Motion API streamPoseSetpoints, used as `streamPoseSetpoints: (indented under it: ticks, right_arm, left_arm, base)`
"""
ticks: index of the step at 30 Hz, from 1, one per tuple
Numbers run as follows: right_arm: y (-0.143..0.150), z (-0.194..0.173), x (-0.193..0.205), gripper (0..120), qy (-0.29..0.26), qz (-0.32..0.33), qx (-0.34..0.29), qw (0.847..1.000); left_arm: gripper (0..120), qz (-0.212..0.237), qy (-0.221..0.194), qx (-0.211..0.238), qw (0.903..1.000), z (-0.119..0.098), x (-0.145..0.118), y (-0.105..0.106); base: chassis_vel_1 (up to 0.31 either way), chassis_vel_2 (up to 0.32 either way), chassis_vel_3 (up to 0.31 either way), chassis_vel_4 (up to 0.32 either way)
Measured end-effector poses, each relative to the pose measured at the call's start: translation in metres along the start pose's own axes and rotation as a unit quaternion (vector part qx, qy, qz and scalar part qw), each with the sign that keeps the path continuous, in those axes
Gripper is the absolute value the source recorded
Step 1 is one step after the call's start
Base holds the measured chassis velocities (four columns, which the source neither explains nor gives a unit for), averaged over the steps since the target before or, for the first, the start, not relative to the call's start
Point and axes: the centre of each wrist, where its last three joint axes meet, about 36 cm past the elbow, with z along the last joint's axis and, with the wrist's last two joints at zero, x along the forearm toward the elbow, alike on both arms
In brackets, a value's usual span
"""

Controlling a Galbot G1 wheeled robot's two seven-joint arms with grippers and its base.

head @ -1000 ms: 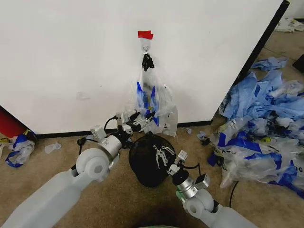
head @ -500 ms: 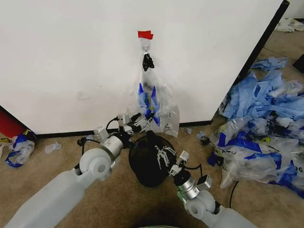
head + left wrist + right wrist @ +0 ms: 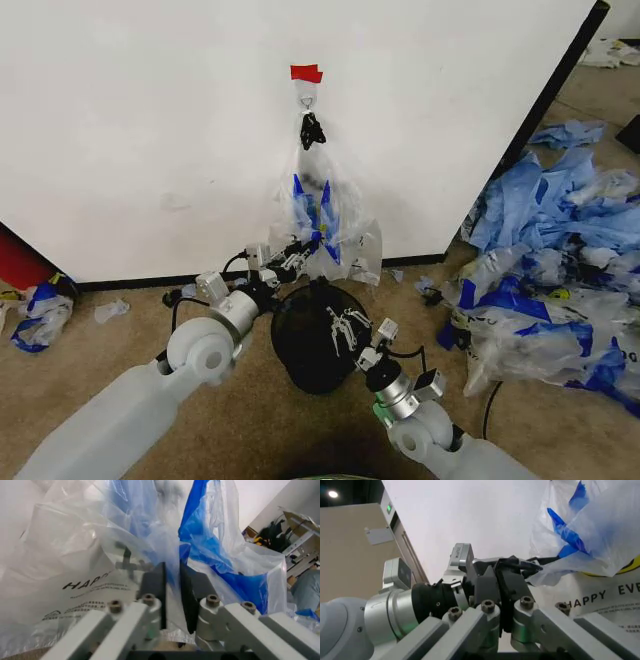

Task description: Pick up the garbage bag from the wall and place it over the trash bin.

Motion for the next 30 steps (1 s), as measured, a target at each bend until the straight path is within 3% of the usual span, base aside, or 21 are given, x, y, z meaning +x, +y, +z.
streamPoseSetpoints:
  ticks: [4,16,21,30]
  right_arm:
    - [0.000,0.000,0.000,0,-0.001,0.002,0.000,1.000]
    - [0.003,-0.004,-0.001,0,-0.015,0.014,-0.006,1.000]
    - [0.002,-0.009,0.000,0,-0.022,0.022,-0.006,1.000]
    - [0.006,-0.018,0.014,0,-0.031,0.041,0.001,0.999]
  left_arm:
    - [0,-0.002,-0.001,-0.001,1.0000,0.000,0.000,0.000]
    - [0,-0.008,-0.024,-0.025,0.9994,-0.016,0.023,-0.007]
    - [0,-0.024,-0.047,-0.052,0.9973,-0.026,0.045,-0.012]
    - [0,-0.062,-0.070,-0.075,0.9928,-0.026,0.070,-0.031]
  base:
    - [0.000,0.000,0.000,0.000]
    - [0.000,0.000,0.000,0.000]
    - [0.000,0.000,0.000,0.000]
    - [0.000,0.000,0.000,0.000]
